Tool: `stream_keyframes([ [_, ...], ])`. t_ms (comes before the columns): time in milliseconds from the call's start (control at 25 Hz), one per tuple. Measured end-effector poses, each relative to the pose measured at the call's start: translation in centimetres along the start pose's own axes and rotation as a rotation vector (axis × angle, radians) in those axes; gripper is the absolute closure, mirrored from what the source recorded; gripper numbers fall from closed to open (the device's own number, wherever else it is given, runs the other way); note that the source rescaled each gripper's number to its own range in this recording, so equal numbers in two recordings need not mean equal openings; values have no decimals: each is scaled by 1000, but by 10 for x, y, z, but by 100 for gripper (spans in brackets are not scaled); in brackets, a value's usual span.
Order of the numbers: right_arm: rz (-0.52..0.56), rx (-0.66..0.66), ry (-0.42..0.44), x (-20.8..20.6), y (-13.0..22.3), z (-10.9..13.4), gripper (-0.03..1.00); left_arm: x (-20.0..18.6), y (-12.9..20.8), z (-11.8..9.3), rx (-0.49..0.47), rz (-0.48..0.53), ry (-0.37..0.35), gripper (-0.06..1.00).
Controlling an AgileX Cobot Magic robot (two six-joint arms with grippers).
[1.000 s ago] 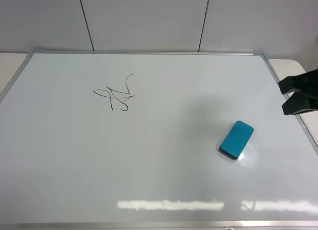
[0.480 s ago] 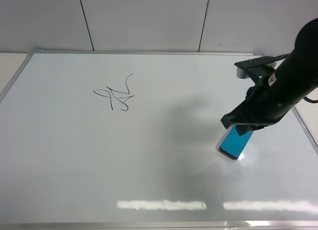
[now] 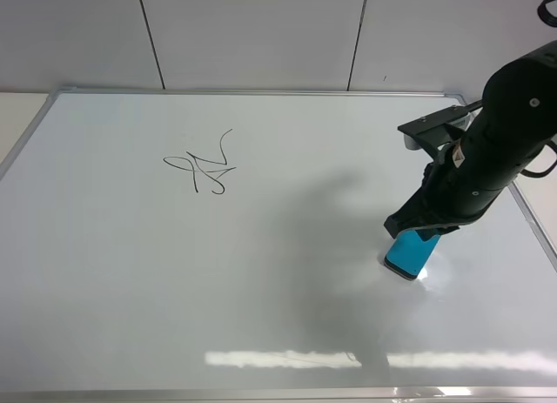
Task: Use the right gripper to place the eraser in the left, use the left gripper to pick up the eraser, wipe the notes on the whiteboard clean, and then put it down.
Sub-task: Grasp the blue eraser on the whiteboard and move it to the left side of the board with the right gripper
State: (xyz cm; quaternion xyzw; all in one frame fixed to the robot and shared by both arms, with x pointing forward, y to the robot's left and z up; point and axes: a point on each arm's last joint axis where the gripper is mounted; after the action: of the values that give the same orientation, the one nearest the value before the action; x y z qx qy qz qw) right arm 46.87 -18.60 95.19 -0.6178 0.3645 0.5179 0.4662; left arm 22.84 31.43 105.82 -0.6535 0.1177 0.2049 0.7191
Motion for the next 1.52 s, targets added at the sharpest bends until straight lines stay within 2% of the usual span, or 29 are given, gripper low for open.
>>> stream_keyframes([
  [400,3,-7,-6,22,24,-2,97,0,0,0,0,0,0,-5],
  [760,-47,20,-20,23,20,-1,97,0,0,0,0,0,0,-5],
  [1040,18,37,-7,43,21,-4,97,0,0,0,0,0,0,-5],
  [1520,23,53,-17,45,20,-4,97,0,0,0,0,0,0,-5],
])
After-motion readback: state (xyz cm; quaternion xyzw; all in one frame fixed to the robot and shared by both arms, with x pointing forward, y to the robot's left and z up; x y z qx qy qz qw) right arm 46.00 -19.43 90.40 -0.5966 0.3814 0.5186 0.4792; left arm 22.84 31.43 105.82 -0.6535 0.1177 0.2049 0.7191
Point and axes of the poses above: a point on each arm's last joint axis where the gripper is mounted, x pointing out along that axis toward the gripper, z along the wrist's bending axis when the last joint is at zero, y = z × x, and after that the axes turned 9 degrees about x, right-handed
